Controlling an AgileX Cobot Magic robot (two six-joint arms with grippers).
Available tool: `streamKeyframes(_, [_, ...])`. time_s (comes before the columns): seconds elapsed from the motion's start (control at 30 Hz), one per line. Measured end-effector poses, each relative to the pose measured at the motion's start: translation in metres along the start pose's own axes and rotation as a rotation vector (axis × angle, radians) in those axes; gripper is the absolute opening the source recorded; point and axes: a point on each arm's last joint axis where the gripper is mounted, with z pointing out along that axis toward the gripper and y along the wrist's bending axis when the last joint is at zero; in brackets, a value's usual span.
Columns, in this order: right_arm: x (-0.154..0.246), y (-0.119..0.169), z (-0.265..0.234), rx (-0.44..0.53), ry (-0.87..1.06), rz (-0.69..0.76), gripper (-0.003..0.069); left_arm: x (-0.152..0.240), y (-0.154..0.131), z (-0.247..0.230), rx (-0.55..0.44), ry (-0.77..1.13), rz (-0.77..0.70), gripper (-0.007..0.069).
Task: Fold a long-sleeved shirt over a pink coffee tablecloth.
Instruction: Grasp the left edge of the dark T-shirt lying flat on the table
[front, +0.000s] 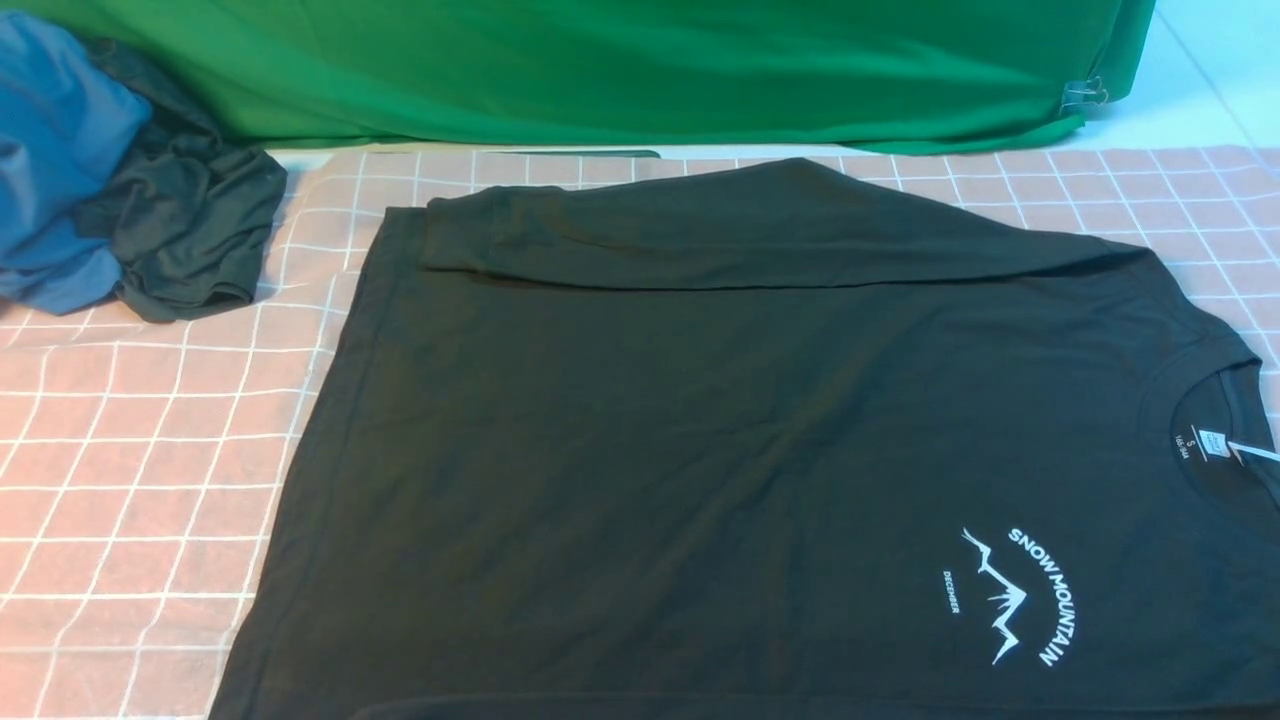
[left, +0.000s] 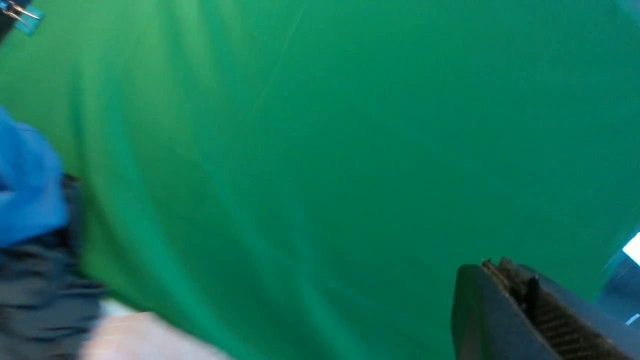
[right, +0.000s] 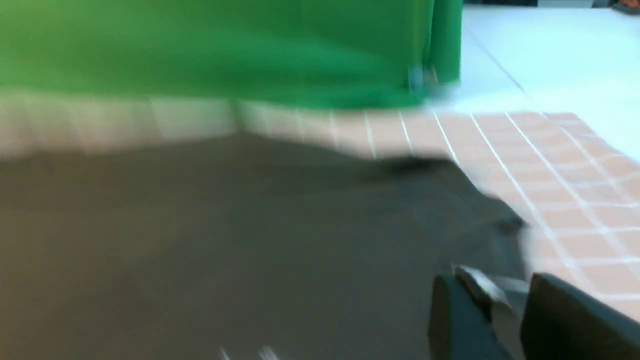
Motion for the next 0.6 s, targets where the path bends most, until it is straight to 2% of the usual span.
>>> streamKeyframes(0.03, [-0.006,0.001,0.000,-0.011,-0.062,0.144,0.0238,-0.003,-0.001,0.000,0.014,-0.033,-0.094,0.0015])
streamKeyframes(0.13, [-0.017,0.001,-0.002,-0.040,-0.188,0.339,0.0238,-0.012,-0.003,0.000,0.053,-0.128,-0.316,0.0015])
streamKeyframes(0.2, [-0.020,0.001,-0.002,-0.047,-0.221,0.364,0.0238,-0.015,-0.002,0.001,0.053,-0.157,-0.371,0.0015])
streamKeyframes(0.37, [-0.023,0.000,-0.003,-0.054,-0.254,0.384,0.0238,-0.014,0.000,0.005,0.034,-0.158,-0.379,0.0015])
streamKeyframes(0.5, [-0.035,0.001,-0.007,-0.092,-0.384,0.440,0.0221,-0.021,-0.002,0.008,0.066,-0.235,-0.383,0.0015])
streamKeyframes(0.6, [-0.076,0.013,-0.015,-0.141,-0.463,0.409,0.0138,-0.053,-0.025,0.027,0.112,-0.278,-0.394,0.0015])
